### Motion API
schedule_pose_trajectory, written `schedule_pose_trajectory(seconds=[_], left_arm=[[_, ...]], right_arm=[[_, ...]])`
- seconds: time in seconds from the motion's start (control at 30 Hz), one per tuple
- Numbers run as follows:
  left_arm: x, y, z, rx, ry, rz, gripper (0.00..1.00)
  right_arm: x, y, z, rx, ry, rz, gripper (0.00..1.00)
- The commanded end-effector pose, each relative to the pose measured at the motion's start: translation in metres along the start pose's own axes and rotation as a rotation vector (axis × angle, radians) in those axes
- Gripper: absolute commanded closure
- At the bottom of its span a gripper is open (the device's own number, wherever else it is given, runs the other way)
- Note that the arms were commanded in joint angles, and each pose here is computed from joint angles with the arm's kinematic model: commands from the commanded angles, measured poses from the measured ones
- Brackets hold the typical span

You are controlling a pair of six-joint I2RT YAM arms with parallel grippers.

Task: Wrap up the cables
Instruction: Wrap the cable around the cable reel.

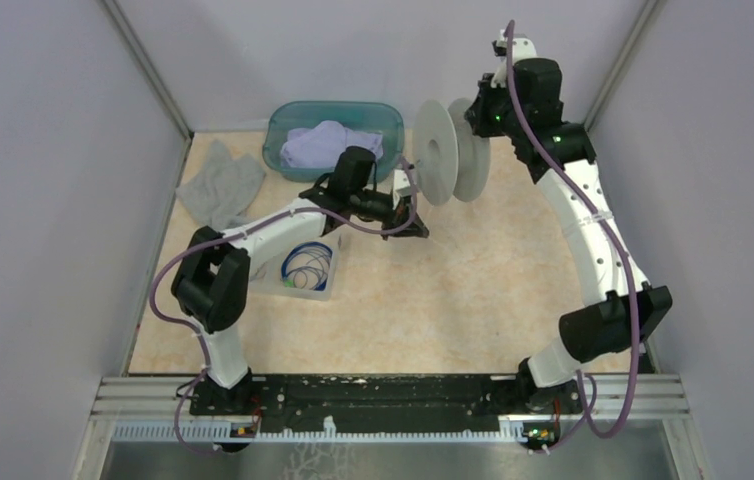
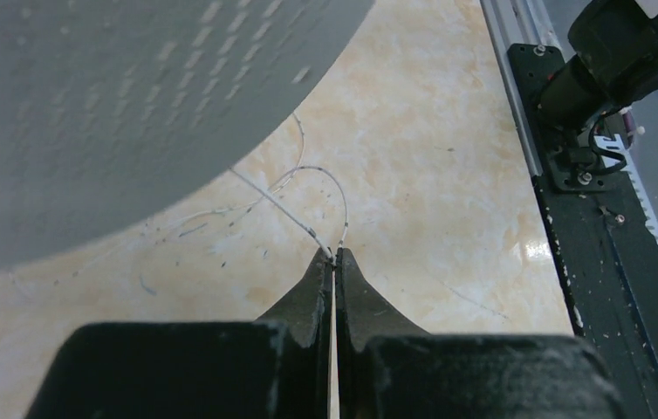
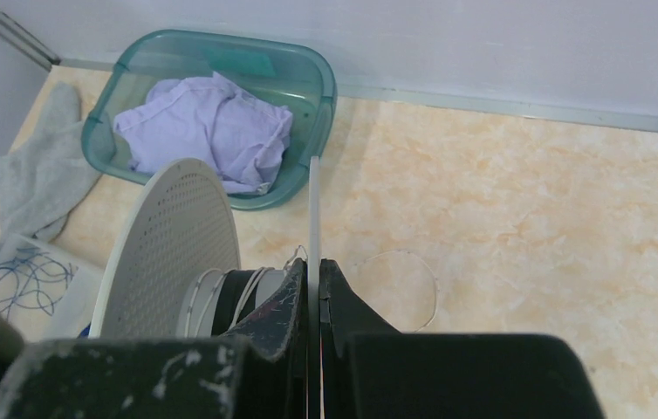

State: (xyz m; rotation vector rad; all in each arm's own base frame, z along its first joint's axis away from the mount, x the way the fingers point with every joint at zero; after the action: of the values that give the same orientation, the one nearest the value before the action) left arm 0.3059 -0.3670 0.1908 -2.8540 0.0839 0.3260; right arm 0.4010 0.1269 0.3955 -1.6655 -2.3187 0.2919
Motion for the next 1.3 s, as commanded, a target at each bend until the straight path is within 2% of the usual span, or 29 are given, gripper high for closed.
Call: schedule_pose_trajectory(seconds=[0.0,0.2,0.4,0.57,0.83,1.0,1.27], left_arm=[[-0.027,0.015,-0.015,0.079,0.115,0.047,1.0],[-0.052,0.033,-0.04,0.097,0.133,0.105,1.0],[-0.05,0.03,-0.07,0.073,0.102,0.056,1.0],[-0.044,0.028,-0.085,0.056,0.091,-0.002,1.0],[-0.028,0.021,-0.096,0.02,0.012,-0.12,0.9],[-0.013,0.017,-0.103,0.0,-0.033,-0.224,0.9],[-0.003,0.014,-0.098,0.002,-0.032,-0.269,0.91]], right_arm=[[-0.007,0.004,-0.024,-0.115,0.001,0.041,1.0],[-0.014,0.012,-0.005,-0.107,-0.075,0.105,1.0],[-0.009,0.01,0.013,-0.123,-0.196,0.176,1.0],[-0.008,0.011,0.028,-0.092,-0.221,0.171,1.0],[-0.002,0.013,0.057,-0.022,-0.24,0.126,1.0],[0.008,0.012,0.066,-0.002,-0.242,0.076,1.0],[0.011,0.01,0.063,-0.004,-0.24,0.065,1.0]])
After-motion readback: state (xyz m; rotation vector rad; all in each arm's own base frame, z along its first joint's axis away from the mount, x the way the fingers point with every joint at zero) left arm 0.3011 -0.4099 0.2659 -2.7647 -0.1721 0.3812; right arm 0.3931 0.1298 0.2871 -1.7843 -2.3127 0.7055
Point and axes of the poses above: each gripper's point midway between its finger pads, its own y axis out along the fingers, its own x axis along the line the jaws close on, z = x × y, the point moved 3 cm from there along -y, back along the fingers, and after that the axes turned 5 degrees about -y, right-handed, at the moved point
